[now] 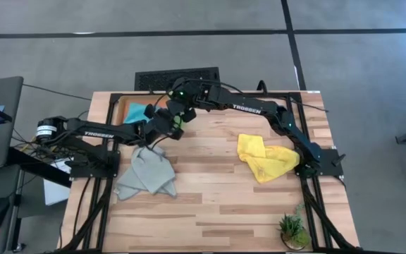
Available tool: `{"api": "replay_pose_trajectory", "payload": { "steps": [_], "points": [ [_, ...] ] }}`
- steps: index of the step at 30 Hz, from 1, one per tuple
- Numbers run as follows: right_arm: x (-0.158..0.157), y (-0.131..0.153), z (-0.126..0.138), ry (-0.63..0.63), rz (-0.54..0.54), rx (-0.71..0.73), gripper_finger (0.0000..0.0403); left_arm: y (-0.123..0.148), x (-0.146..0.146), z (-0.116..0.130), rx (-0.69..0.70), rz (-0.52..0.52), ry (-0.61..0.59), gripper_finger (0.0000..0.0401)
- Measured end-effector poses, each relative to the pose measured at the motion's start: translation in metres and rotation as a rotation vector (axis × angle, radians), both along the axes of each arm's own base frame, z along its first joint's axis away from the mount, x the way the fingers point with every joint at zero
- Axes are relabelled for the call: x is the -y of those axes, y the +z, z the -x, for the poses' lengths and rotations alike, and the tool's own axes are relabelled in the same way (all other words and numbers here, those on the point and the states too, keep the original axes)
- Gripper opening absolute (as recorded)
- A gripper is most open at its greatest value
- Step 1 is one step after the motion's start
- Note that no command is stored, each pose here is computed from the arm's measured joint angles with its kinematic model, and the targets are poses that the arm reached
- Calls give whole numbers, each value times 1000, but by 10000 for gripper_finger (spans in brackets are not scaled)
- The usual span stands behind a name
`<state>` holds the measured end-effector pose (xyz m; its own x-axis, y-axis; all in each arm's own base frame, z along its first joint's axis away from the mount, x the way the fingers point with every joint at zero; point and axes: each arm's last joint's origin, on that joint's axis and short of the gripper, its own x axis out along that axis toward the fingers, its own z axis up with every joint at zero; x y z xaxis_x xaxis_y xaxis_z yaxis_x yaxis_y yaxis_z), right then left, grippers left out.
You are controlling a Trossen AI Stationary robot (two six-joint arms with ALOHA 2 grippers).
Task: Fold microfiber towels
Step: Put the green microfiber cloth into the orange bin
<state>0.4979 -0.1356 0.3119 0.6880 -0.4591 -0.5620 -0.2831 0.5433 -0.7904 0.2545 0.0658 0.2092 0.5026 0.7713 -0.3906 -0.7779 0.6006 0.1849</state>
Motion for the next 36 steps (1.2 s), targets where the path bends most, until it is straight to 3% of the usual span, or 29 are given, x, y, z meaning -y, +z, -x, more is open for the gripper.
{"api": "replay_pose_trajectory", "payload": {
  "steps": [4,9,22,28,36],
  "points": [
    [0,3,3,-36,52,-28,12,8,0,-6,37,-46,-90,0],
    [-4,11,11,-51,68,-65,11,11,-1,-8,70,-51,-117,0],
    [-1,1,8,74,-10,-42,11,-11,-6,-8,-4,-10,27,0],
    [5,-17,4,101,-5,-34,12,-17,-4,1,-54,39,94,0],
    [5,-18,1,140,11,-5,12,-20,-5,5,-73,39,140,0]
  ]
}}
